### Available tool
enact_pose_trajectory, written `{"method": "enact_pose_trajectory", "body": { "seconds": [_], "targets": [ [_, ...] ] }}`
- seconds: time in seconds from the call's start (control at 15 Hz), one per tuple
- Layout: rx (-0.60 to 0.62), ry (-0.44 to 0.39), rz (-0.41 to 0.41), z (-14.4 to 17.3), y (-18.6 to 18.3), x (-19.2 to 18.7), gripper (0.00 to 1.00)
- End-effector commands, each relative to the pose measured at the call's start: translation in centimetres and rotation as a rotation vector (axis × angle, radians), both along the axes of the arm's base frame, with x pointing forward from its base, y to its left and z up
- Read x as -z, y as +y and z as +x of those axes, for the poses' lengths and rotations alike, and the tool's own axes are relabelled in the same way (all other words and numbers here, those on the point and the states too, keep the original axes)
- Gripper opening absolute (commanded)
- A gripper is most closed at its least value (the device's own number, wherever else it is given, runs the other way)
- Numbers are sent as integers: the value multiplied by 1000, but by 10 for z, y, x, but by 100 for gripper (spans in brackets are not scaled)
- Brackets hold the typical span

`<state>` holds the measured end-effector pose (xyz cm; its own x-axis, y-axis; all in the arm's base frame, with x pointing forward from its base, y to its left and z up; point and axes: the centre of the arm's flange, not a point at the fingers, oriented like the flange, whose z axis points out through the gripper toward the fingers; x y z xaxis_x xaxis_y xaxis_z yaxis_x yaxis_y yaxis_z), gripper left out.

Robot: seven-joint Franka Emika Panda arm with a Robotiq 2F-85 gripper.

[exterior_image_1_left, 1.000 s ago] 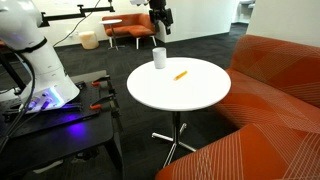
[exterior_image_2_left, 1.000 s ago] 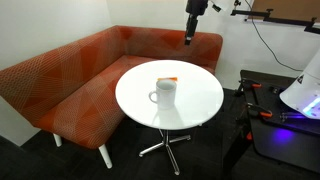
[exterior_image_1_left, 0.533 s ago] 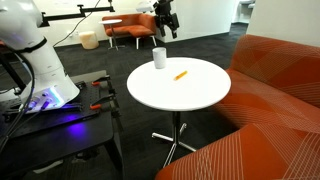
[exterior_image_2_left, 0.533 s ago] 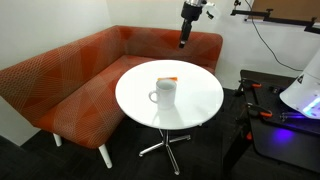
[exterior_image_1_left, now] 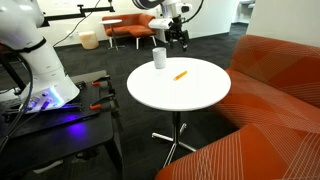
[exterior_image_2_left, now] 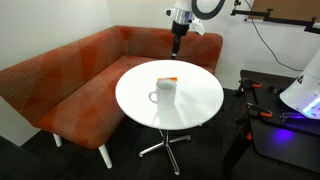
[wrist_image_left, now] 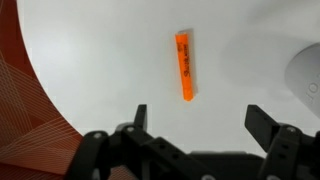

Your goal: Put the marker into the mug cup

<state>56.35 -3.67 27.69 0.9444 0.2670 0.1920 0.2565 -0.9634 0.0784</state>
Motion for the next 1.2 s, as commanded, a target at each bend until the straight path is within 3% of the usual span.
{"method": "enact_pose_trajectory", "body": {
  "seconds": [0.0, 0.53, 1.13],
  "targets": [
    [-54, 44, 0, 25, -14, 22, 100],
    [-60, 104, -26, 35, -17, 77, 100],
    [-57, 153, -26, 42, -8, 116, 100]
  ]
}}
